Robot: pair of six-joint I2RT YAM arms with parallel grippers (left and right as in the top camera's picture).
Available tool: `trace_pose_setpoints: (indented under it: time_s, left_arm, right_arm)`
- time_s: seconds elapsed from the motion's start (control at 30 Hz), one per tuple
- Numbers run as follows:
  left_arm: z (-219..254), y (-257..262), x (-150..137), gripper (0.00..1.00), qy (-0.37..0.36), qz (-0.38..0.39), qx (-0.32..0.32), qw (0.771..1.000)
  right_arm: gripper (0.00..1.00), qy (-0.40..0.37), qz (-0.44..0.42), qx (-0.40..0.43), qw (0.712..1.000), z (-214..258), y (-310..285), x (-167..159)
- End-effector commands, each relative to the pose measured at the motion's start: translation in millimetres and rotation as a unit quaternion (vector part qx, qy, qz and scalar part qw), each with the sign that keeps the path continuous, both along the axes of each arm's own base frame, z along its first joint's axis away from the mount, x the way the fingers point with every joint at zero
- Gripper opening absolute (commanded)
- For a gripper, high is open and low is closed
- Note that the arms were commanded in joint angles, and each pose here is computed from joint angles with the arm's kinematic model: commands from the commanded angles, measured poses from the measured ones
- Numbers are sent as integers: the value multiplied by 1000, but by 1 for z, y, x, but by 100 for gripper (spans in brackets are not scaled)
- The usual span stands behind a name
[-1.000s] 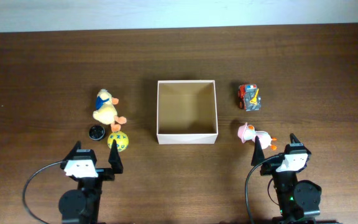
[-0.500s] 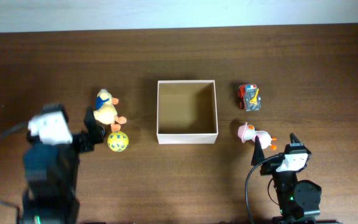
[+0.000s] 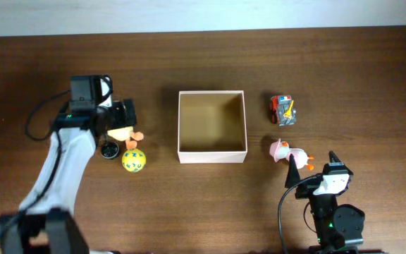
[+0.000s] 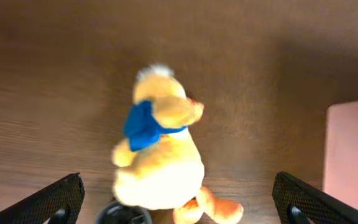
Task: Pack container
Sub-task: 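Reach left gripper to the yellow plush duck and grasp it, then lift the duck with left gripper and carry it over the box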
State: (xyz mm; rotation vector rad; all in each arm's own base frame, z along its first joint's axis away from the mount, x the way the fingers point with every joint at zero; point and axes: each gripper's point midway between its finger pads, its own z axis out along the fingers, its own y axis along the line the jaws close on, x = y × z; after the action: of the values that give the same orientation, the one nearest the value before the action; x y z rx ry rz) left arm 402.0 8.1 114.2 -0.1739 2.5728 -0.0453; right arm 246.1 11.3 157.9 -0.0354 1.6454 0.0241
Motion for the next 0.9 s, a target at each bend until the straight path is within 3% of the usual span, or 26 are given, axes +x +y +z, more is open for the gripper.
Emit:
trace_pose_setpoints:
  time_s: [0.0,0.27,0.5,0.73,0.77,0.8,0.83,0.87]
  left_arm:
    - [-22,-12,8,99,21,-16,-30,999]
    - [-48,-7,9,99,48,-17,-14,999]
    - [-69,19,6,99,77,19,52,995]
    - [-97,20,6,99,101,20,54,993]
    - [-98,20,6,95,102,19,53,993]
    - [-98,20,7,80,101,19,54,993]
    - [-98,20,8,58,98,20,54,994]
    - [-95,20,11,24,92,20,54,994]
  right_arm:
    - [99,3,-5,2,1000,-3,-2,0]
    - [99,3,-5,2,1000,-3,-2,0]
    - [99,3,-5,2,1000,-3,-2,0]
    - [99,3,-5,2,1000,-3,-2,0]
    - [99,3,-5,2,1000,-3,-2,0]
    - [99,3,-5,2,1000,-3,-2,0]
    - [99,3,-5,2,1000,-3,-2,0]
    - [99,3,-5,2,1000,-3,-2,0]
